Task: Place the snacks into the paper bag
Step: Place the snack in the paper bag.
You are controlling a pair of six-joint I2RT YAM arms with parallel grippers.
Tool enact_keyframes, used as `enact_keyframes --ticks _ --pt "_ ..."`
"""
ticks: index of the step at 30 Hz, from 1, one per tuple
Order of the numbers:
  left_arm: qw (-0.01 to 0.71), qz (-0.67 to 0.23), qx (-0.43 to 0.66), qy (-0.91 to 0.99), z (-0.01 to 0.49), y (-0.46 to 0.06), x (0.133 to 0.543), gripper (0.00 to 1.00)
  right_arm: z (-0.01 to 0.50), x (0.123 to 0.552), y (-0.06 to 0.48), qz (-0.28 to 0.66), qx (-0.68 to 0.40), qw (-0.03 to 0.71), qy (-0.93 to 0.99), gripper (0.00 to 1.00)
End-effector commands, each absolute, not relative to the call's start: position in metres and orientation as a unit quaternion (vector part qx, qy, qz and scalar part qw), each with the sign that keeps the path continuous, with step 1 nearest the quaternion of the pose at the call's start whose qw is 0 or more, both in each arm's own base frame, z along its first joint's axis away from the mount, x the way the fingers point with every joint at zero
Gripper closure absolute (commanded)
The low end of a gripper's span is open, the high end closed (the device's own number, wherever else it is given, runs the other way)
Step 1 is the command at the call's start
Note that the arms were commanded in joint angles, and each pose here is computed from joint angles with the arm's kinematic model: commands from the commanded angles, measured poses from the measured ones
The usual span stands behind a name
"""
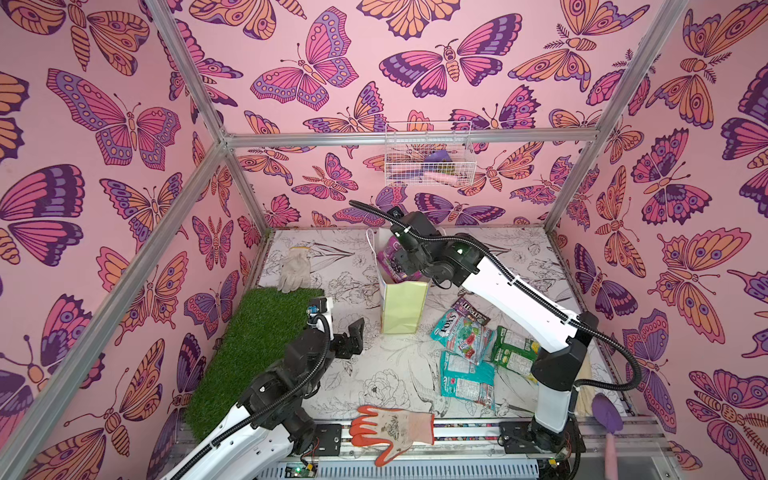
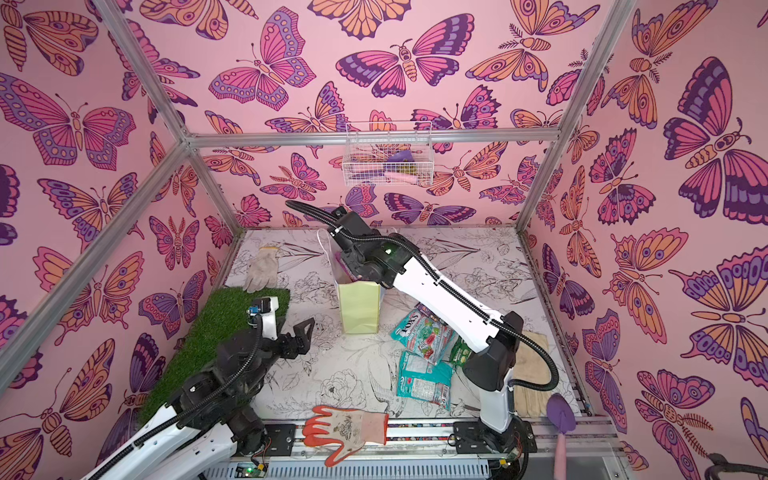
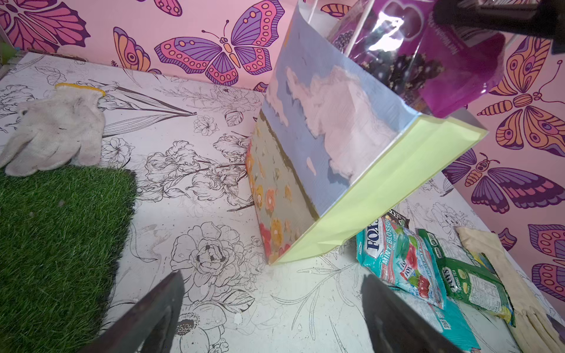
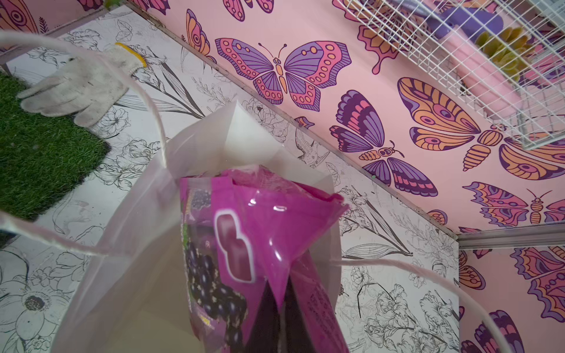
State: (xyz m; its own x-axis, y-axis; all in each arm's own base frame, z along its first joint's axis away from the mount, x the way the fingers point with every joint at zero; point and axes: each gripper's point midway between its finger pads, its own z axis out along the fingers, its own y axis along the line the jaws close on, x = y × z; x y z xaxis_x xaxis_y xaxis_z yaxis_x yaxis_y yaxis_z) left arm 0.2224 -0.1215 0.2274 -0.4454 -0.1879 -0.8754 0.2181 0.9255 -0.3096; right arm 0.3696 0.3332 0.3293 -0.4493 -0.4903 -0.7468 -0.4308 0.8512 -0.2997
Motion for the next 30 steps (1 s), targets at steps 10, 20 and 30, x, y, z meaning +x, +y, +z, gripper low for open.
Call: enact_keyframes --ticks 10,20,30 --pt "0.525 -0.181 0.008 0.832 0.222 -0.118 0.221 0.08 0.332 0.379 0.339 0.012 -0.242 0.446 0.862 1.0" --pt "0.527 -0.181 0.007 0.83 0.224 -0.117 0.222 0.07 0.319 0.381 0.341 0.027 -0.235 0.426 0.873 1.0" --pt "0.525 -0.181 0.005 0.832 0.22 -0.116 0.221 0.07 0.307 0.382 0.342 0.034 -0.232 0.411 0.881 1.0"
